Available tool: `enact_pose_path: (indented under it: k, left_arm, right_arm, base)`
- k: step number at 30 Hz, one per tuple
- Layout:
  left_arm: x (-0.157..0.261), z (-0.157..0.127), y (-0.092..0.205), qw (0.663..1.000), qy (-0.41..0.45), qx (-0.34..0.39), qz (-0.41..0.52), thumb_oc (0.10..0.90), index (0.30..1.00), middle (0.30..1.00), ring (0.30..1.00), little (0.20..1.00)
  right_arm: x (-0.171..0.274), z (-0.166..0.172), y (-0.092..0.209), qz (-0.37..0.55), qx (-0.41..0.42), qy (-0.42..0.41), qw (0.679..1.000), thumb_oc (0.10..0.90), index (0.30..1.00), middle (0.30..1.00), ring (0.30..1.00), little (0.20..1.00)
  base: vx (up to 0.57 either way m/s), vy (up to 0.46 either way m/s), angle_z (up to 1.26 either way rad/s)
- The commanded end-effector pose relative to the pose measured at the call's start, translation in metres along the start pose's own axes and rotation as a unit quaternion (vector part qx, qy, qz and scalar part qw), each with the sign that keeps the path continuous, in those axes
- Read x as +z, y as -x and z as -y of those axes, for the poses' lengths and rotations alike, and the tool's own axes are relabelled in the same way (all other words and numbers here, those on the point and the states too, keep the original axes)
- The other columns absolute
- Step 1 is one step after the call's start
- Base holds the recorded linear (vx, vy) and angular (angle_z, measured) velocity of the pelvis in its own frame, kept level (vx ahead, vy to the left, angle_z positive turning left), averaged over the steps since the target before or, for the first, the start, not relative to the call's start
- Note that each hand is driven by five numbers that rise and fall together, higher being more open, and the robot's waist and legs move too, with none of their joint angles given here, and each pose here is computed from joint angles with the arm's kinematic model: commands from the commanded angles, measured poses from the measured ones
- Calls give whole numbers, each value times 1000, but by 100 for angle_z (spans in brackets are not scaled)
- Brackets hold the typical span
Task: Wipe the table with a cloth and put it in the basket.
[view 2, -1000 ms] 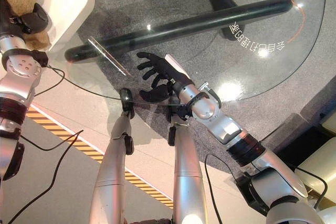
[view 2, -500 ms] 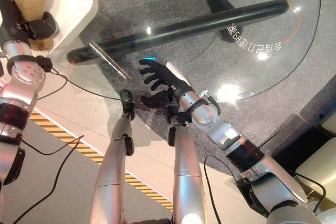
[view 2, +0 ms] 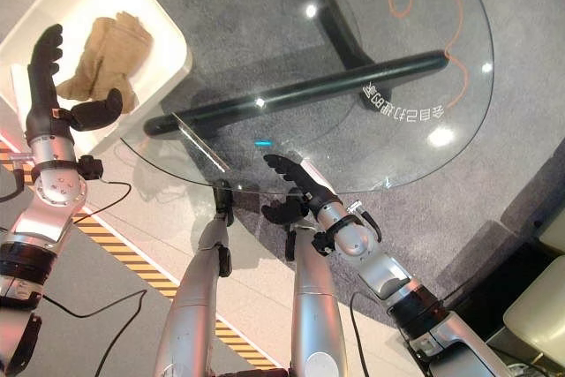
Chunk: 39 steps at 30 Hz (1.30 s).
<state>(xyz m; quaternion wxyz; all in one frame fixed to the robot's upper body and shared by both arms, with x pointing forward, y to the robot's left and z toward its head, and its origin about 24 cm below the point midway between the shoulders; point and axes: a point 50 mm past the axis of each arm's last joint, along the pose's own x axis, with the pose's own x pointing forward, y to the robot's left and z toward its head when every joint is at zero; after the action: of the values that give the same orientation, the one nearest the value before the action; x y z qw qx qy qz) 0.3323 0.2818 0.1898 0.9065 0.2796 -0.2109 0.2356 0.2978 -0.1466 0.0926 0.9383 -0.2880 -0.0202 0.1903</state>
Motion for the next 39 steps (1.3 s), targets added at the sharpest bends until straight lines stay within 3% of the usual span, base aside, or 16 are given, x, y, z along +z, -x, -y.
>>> enact_pose_path:
  k: [1,8,13,15,17,20,22,23,25,26,29,32,36,39]
  left_arm:
    - [32,-27,-12,995,31,48,86,800,900,900,900,900]
    - [14,-28,7,997,54,10,58,800,900,900,900,900]
    - [-35,14,71,971,167,-146,-85,800,900,900,900,900]
    - [-51,37,105,943,218,-203,-150,800,900,900,900,900]
    - [-59,46,121,927,237,-226,-185,800,900,900,900,900]
    - [-85,74,179,873,265,-285,-295,800,900,900,900,900]
    - [-93,80,198,844,290,-297,-340,800,900,900,900,900]
    - [-102,86,226,817,289,-329,-375,800,900,900,900,900]
    - [-105,89,237,812,276,-340,-385,800,900,900,900,900]
    - [-114,93,262,780,281,-351,-436,800,900,900,900,900]
    - [-122,98,290,753,261,-369,-478,800,900,900,900,900]
    - [-129,104,316,709,281,-359,-538,800,900,900,900,900]
    - [-134,107,334,680,282,-356,-576,800,900,900,900,900]
    - [-137,108,357,631,295,-352,-626,800,900,900,900,900]
  right_arm:
    - [26,-1,4,86,5,4,996,800,900,900,900,900]
    - [-1,-3,12,48,-13,-7,999,800,900,900,900,900]
    - [-57,-32,38,-47,13,-52,997,800,900,900,900,900]
    - [-76,-44,49,-88,31,-117,989,800,900,900,900,900]
    - [-86,-50,55,-108,36,-145,983,800,900,900,900,900]
    - [-117,-70,74,-177,51,-161,970,800,900,900,900,900]
    - [-124,-74,80,-197,57,-169,964,800,900,900,900,900]
    - [-133,-82,87,-222,64,-181,956,800,900,900,900,900]
    - [-137,-86,89,-234,68,-191,951,800,900,900,900,900]
    - [-145,-97,93,-265,78,-205,939,800,900,900,900,900]
    - [-157,-111,100,-315,97,-211,920,800,900,900,900,900]
    - [-166,-130,109,-364,111,-276,883,800,900,900,900,900]
    - [-173,-146,117,-399,114,-339,845,800,900,900,900,900]
    - [-181,-158,128,-438,102,-376,810,800,900,900,900,900]
  base:
    - [-59,-102,-1]
    - [-48,-110,-1]
    - [1,-119,8]
    - [39,-90,3]
    - [50,-68,6]
    - [74,-113,12]
    - [55,-102,10]
    - [61,-104,2]
    - [64,-104,10]
    - [75,-115,18]
    - [69,-102,7]
    - [50,-73,14]
    - [26,-36,4]
    - [52,-27,-1]
